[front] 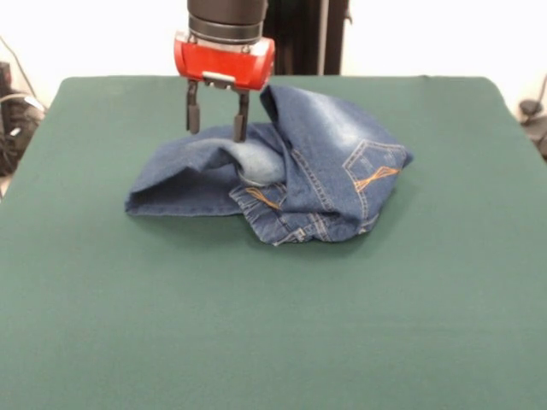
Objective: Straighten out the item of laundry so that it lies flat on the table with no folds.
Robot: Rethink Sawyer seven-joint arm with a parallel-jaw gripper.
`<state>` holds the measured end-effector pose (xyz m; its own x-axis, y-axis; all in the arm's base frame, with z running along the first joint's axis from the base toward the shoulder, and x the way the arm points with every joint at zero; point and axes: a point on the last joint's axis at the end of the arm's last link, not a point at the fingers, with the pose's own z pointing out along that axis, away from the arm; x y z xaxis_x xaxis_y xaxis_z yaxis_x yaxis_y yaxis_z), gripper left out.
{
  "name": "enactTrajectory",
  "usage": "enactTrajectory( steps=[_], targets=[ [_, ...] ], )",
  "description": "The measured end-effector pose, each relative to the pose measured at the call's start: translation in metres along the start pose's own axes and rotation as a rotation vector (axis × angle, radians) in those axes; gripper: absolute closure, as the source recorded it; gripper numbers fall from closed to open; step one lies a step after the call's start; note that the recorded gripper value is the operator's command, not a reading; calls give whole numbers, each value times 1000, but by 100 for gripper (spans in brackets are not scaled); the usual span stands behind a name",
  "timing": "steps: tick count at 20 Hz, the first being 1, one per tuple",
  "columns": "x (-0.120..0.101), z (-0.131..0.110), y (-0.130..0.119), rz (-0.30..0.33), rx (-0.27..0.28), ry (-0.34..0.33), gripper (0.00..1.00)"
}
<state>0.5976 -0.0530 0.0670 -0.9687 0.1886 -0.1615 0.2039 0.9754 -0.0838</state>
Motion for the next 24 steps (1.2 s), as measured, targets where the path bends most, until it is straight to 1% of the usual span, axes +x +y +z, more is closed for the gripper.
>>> enactTrajectory(
  steps=[8,18,24],
  targets=[
    [1,-1,8,-14,-1,-1,0],
    [8,-6,36,-64,-5,-10,0],
    [9,-10,50,-83,-8,-15,0]
  ],
)
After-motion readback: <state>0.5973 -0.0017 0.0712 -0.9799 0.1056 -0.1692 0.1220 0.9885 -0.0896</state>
